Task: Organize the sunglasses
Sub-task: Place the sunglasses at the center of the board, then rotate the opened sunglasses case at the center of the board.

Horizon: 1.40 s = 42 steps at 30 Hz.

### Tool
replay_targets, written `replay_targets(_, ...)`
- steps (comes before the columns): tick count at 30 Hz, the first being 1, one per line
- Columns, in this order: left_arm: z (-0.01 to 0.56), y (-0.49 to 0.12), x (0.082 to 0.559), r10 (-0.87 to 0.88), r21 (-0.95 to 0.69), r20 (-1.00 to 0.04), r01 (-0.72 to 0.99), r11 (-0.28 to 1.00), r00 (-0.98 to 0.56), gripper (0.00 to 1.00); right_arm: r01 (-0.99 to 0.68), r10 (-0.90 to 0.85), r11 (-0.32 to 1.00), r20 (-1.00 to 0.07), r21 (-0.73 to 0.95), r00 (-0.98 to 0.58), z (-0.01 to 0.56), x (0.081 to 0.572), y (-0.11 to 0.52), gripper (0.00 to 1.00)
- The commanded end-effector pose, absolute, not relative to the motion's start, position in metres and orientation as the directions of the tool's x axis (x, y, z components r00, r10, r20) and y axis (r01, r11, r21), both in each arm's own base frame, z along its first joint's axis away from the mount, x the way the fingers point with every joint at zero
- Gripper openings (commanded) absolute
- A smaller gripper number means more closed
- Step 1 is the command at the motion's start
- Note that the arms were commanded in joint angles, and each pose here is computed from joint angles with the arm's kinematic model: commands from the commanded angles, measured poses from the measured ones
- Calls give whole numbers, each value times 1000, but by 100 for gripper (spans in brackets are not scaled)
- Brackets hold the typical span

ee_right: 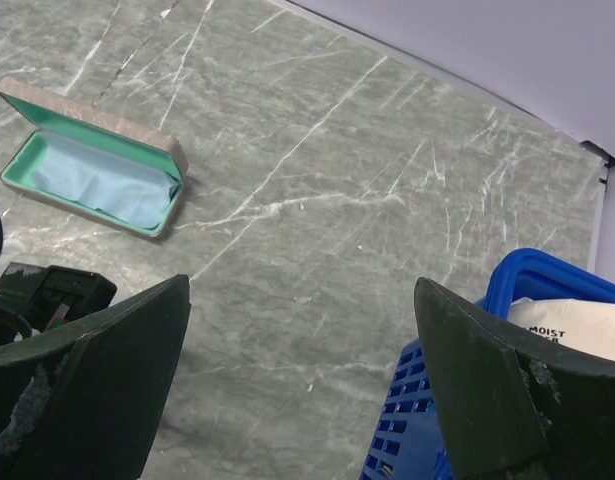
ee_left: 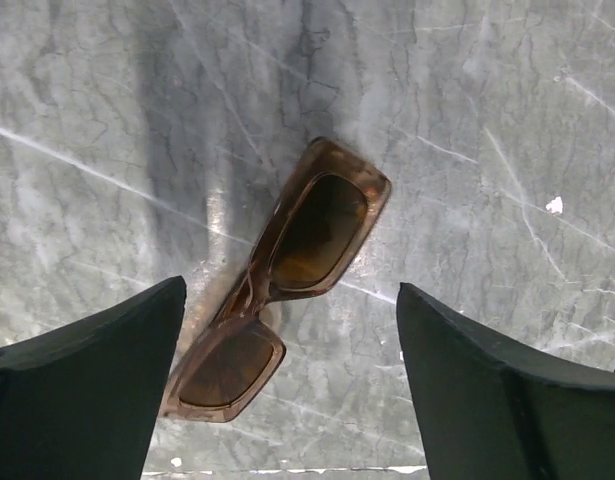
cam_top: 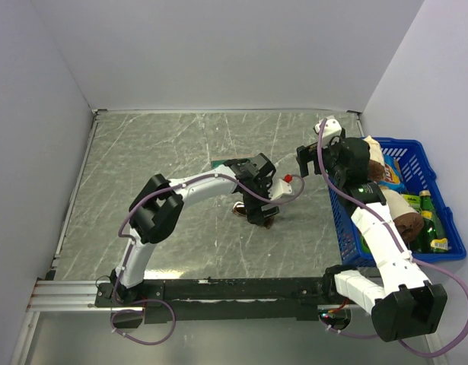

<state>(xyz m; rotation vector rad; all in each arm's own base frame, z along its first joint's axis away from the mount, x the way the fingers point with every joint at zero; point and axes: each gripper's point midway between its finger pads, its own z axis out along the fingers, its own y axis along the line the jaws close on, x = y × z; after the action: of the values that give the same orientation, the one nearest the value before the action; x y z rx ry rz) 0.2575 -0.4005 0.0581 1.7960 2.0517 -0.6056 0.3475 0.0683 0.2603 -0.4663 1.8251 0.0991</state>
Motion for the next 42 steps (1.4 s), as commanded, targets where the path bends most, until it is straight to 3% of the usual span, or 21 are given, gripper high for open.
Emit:
replay_targets(1, 136, -411, 284, 739, 13, -666, 989, 150, -103, 94, -365, -246, 915, -953, -169, -176, 275, 347, 70, 100)
replay_targets(3, 162, -404, 295, 702, 44, -706, 983, 179, -96, 99, -371, -246, 913, -953, -166, -178, 274, 346, 71, 100)
replay_targets(12, 229, -344, 312, 608, 135, -790, 944, 300, -80, 96, -392, -245, 905, -956, -166, -162, 275, 343, 74, 100)
replay_targets(19, 272, -223, 354, 476, 186, -865, 779, 599, -160, 96, -512, -256, 847, -953, -139, -165, 266, 333, 94, 100)
replay_targets(22, 263, -169, 372, 412, 149, -880, 684, 714, -238, 96, -564, -256, 819, -947, -105, -196, 259, 332, 104, 100)
replay_targets(25, 234, -142, 377, 385, 99, -870, 657, 748, -307, 96, -592, -255, 804, -932, -56, -259, 246, 334, 110, 100)
replay_targets(30, 222, -159, 392, 436, 120, -869, 753, 647, -236, 97, -611, -276, 792, -905, -24, -323, 233, 338, 112, 100)
replay_targets(35, 214, -198, 431, 487, 84, -850, 861, 501, -200, 97, -610, -302, 789, -907, -66, -293, 236, 336, 108, 100)
replay_targets(42, 161, -249, 471, 598, 90, -780, 913, 397, -183, 96, -629, -337, 769, -907, -111, -252, 239, 332, 107, 100)
